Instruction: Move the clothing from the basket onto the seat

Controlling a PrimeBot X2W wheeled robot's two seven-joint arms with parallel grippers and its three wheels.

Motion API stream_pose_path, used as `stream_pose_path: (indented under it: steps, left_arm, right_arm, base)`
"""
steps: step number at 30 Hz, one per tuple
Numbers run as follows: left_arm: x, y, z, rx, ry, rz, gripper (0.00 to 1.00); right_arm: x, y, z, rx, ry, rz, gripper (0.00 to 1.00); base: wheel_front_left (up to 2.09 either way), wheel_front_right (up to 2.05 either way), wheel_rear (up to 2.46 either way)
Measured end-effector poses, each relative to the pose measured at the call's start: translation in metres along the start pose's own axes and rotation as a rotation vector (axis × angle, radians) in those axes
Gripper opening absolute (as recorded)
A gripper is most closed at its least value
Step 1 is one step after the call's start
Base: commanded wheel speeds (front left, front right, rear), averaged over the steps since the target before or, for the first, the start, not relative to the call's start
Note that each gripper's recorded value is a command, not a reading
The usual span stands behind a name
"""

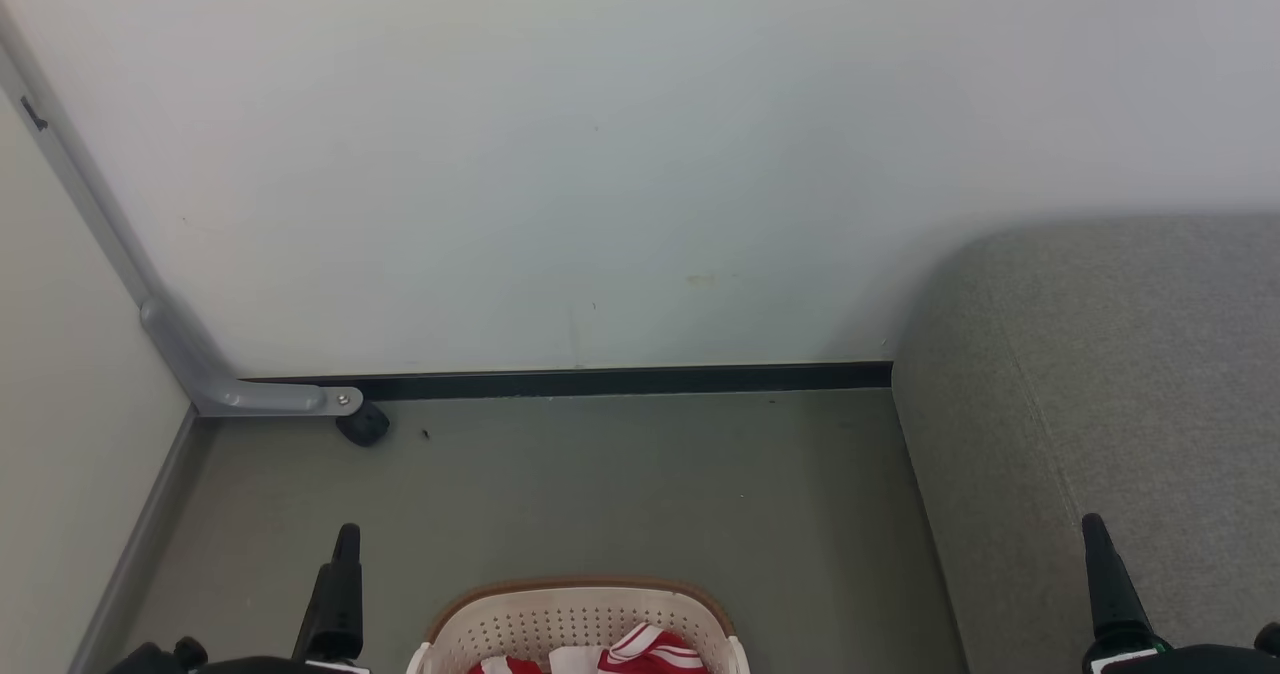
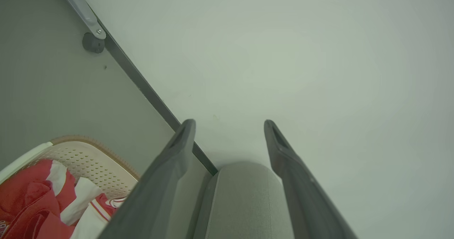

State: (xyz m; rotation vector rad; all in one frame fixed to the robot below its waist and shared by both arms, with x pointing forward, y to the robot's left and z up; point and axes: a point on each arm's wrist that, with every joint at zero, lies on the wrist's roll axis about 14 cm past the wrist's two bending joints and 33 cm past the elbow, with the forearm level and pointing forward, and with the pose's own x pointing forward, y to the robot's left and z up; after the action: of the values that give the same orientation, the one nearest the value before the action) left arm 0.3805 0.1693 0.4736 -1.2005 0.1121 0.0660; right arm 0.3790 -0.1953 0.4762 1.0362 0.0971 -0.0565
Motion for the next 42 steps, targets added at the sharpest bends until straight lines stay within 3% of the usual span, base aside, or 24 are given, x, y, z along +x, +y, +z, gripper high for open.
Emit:
stream_pose_path:
  steps: [15,31,42]
  left_arm:
    - [-0.001,-0.007,-0.006,0.326,0.006,-0.016,1.00]
    - [-0.002,-0.017,-0.014,0.657,0.001,-0.066,1.00]
    - [-0.001,-0.024,-0.017,0.819,-0.027,-0.102,1.00]
  right_arm:
    - [0.003,0.014,-0.009,-0.394,0.041,0.058,1.00]
    - [0.001,0.020,-0.017,-0.653,0.043,0.107,1.00]
    - [0.003,0.032,-0.018,-0.823,0.011,0.166,1.00]
  base:
    - [0.00,0.00,0.00]
    - [0.00,0.00,0.00]
    - [0.00,0.00,0.00]
